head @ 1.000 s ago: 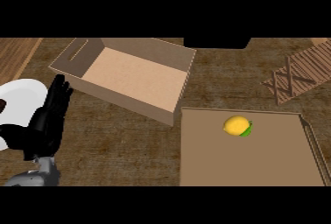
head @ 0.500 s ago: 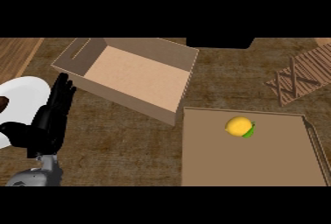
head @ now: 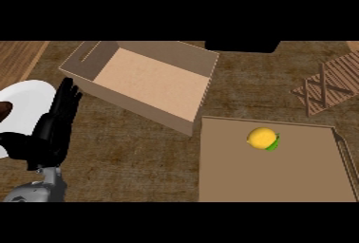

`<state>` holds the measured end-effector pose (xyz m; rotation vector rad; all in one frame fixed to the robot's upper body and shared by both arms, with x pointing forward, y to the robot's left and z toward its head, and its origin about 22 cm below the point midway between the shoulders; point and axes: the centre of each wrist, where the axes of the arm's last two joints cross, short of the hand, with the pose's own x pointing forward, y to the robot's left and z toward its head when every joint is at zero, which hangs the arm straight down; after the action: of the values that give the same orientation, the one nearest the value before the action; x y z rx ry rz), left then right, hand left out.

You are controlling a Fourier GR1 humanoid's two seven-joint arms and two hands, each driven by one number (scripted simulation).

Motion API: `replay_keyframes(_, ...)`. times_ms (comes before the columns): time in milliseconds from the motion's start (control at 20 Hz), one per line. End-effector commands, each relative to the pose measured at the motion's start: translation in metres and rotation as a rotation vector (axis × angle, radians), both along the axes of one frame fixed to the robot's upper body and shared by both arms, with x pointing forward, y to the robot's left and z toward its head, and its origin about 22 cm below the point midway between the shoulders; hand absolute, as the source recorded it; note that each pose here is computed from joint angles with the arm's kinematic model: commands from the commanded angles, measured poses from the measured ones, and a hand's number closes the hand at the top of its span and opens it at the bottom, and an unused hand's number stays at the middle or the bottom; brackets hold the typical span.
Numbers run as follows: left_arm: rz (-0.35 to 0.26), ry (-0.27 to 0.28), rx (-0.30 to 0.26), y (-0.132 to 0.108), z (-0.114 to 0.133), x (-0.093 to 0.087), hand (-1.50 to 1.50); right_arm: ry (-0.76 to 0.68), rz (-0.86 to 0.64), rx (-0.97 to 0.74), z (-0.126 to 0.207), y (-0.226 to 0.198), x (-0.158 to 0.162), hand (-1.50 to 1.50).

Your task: Pick the bell pepper from the tray and place it in the tiered shelf

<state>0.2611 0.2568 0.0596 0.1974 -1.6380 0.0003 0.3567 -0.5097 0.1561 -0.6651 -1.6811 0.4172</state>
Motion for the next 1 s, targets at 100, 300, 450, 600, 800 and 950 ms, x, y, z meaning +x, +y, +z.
replay_keyframes(100,-0.03,0.016,-0.003,-0.005,-0.007,0.002,0.0,0.065,0.053,0.018,0.006,0.018,0.017,-1.5)
replay_keyframes(300,0.006,-0.014,0.0,0.011,-0.001,0.0,0.0,0.027,0.073,0.085,-0.006,0.011,0.009,-1.5)
replay_keyframes(450,-0.011,0.001,-0.001,-0.002,0.014,0.007,0.0,-0.016,0.129,0.12,0.013,-0.004,0.001,-1.5)
replay_keyframes(600,-0.011,0.011,-0.008,0.003,0.007,-0.001,0.0,-0.07,0.123,0.231,0.018,-0.002,0.004,-1.5)
replay_keyframes(800,-0.001,-0.015,-0.006,-0.011,-0.001,0.007,0.0,-0.099,0.057,0.287,0.058,-0.026,-0.013,-1.5)
replay_keyframes(950,0.015,-0.011,0.002,0.003,0.004,0.004,0.0,-0.136,-0.046,0.31,0.058,-0.044,-0.032,-1.5)
